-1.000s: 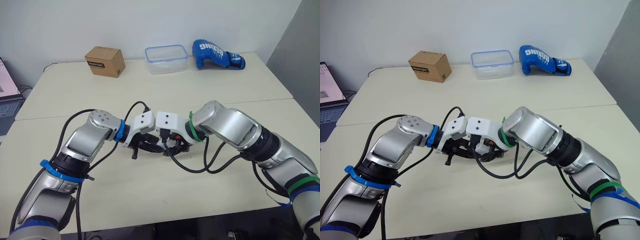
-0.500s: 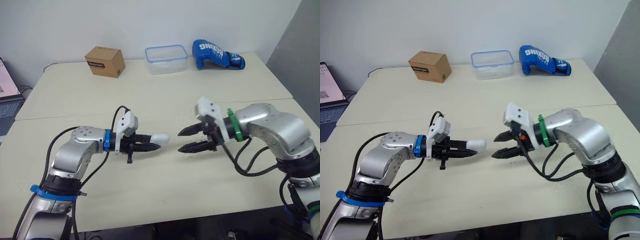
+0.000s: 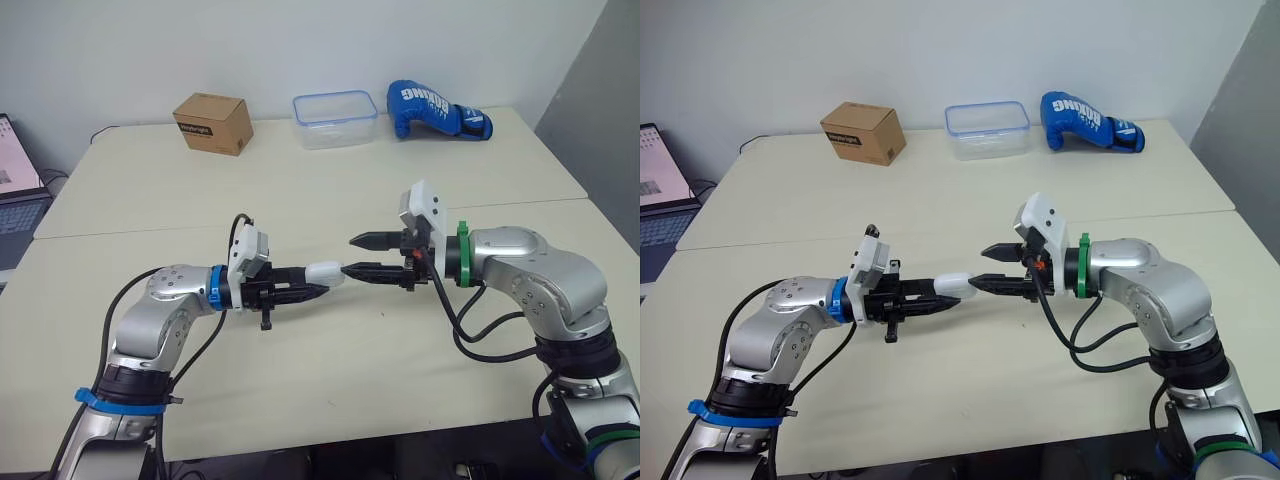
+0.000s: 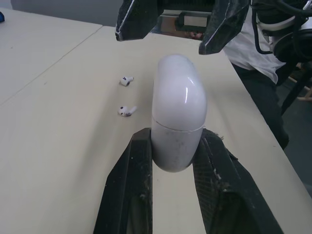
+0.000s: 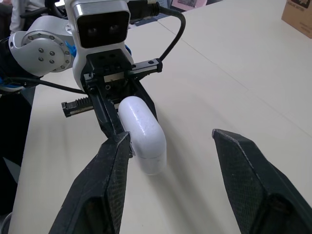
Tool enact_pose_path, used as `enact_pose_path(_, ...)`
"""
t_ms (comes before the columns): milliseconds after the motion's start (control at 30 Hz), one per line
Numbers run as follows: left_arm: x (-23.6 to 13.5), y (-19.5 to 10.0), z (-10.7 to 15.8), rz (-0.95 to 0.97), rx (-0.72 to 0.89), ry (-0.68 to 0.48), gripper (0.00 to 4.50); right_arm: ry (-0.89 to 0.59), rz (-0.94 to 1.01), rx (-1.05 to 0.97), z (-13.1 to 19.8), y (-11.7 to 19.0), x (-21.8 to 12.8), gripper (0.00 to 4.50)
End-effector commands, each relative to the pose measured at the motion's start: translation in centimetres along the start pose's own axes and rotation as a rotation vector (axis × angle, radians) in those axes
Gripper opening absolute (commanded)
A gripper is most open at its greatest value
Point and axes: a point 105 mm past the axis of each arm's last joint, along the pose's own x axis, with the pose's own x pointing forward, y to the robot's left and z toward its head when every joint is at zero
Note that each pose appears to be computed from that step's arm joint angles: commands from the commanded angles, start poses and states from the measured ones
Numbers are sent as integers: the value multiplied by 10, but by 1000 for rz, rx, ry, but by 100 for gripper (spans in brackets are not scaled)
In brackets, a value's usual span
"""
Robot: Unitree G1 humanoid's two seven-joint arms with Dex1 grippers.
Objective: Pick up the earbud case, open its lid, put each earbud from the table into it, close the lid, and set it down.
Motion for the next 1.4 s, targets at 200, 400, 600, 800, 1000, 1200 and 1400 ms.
enact_pose_path(200, 13, 14, 0, -11, 65, -15, 76, -24, -23, -2, -1, 1, 4, 277)
enact_pose_path(400, 19, 20, 2, -21, 75, -32, 76, 2, -30, 10, -10, -3, 8, 277)
enact_pose_path(600, 20, 19, 4, -38, 82, -36, 76, 21, -67, 34, -16, -14, 10, 277)
enact_pose_path(800, 20, 17, 3, -50, 79, -34, 76, 25, -84, 50, -18, -20, 11, 277)
enact_pose_path(1000, 19, 15, -1, -60, 74, -22, 76, -2, -98, 59, -12, -24, 11, 277)
enact_pose_path(1200, 18, 13, -5, -65, 72, -11, 76, -13, -104, 57, -10, -26, 10, 277)
enact_pose_path(1400, 17, 10, -9, -65, 67, -9, 76, -23, -111, 53, -7, -28, 10, 277)
